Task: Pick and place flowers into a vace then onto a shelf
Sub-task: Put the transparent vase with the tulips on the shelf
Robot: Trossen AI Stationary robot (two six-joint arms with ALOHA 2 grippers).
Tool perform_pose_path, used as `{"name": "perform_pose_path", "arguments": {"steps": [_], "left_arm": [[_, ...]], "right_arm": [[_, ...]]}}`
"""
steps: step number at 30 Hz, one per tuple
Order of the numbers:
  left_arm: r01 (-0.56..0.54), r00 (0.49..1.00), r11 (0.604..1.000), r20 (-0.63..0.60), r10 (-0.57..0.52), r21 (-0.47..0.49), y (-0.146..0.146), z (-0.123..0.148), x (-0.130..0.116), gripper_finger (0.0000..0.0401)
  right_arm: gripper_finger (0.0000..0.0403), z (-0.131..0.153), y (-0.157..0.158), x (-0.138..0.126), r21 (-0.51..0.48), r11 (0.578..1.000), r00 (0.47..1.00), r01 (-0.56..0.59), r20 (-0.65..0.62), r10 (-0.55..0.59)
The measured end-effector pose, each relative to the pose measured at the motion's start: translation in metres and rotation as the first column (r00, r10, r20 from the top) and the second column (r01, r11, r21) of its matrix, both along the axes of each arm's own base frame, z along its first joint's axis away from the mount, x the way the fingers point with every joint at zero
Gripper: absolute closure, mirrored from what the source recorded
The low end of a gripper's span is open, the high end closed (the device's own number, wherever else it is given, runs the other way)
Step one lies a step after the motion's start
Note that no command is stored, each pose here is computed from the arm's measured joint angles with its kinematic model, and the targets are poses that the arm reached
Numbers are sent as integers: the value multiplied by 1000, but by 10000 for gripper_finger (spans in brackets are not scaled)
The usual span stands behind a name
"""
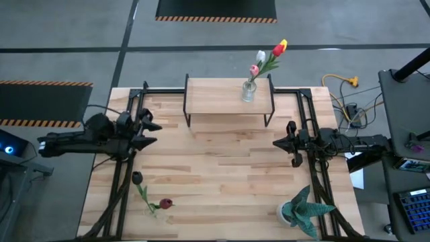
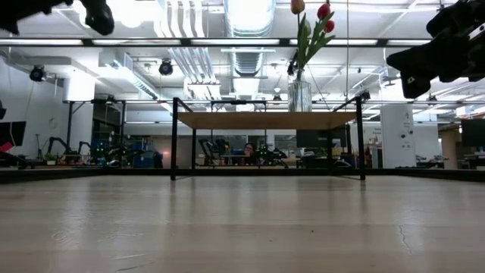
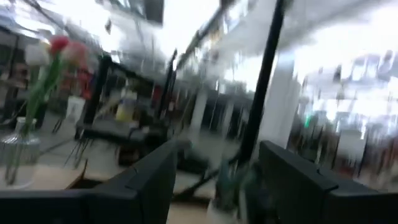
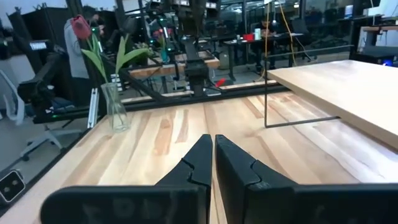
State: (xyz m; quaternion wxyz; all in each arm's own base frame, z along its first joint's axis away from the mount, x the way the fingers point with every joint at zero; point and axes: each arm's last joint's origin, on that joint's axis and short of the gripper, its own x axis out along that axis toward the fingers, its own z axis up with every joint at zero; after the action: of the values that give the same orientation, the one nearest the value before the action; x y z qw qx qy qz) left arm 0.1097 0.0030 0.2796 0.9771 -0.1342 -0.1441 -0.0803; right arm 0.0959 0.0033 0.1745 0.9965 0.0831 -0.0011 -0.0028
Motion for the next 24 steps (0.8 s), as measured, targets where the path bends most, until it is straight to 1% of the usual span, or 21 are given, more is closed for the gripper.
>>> {"name": "perform_pose_path", "arguments": {"steps": [2,4,7,9,12,15,17,20,24], "left_arm": [[5,994,998,-106,2,59,-1,15,-1,189],[10,968,994,-252,17,106,-1,32,-7,189],[34,894,991,-447,27,127,-2,56,-17,189],[47,843,992,-538,25,120,-2,71,-24,189],[57,793,992,-609,22,109,-3,90,-28,189],[63,756,993,-654,19,101,-3,101,-28,189],[66,734,993,-679,17,96,-2,104,-25,189],[73,682,994,-732,10,81,-2,105,-24,189],[48,583,999,-812,-21,8,-3,101,-28,189]], "right_arm": [[390,0,0,0,0,1000,1000,-1,0,1],[390,0,0,0,1,1000,1000,0,0,0],[390,0,0,0,24,1000,1000,-1,0,1],[390,0,0,0,44,999,1000,-1,0,1],[390,0,0,0,63,998,1000,-1,1,1],[390,0,0,0,63,998,1000,-1,1,1],[390,0,0,0,62,998,1000,-1,1,1],[390,0,0,0,62,998,1000,-1,1,1],[390,0,0,0,61,998,1000,-2,0,2]]}}
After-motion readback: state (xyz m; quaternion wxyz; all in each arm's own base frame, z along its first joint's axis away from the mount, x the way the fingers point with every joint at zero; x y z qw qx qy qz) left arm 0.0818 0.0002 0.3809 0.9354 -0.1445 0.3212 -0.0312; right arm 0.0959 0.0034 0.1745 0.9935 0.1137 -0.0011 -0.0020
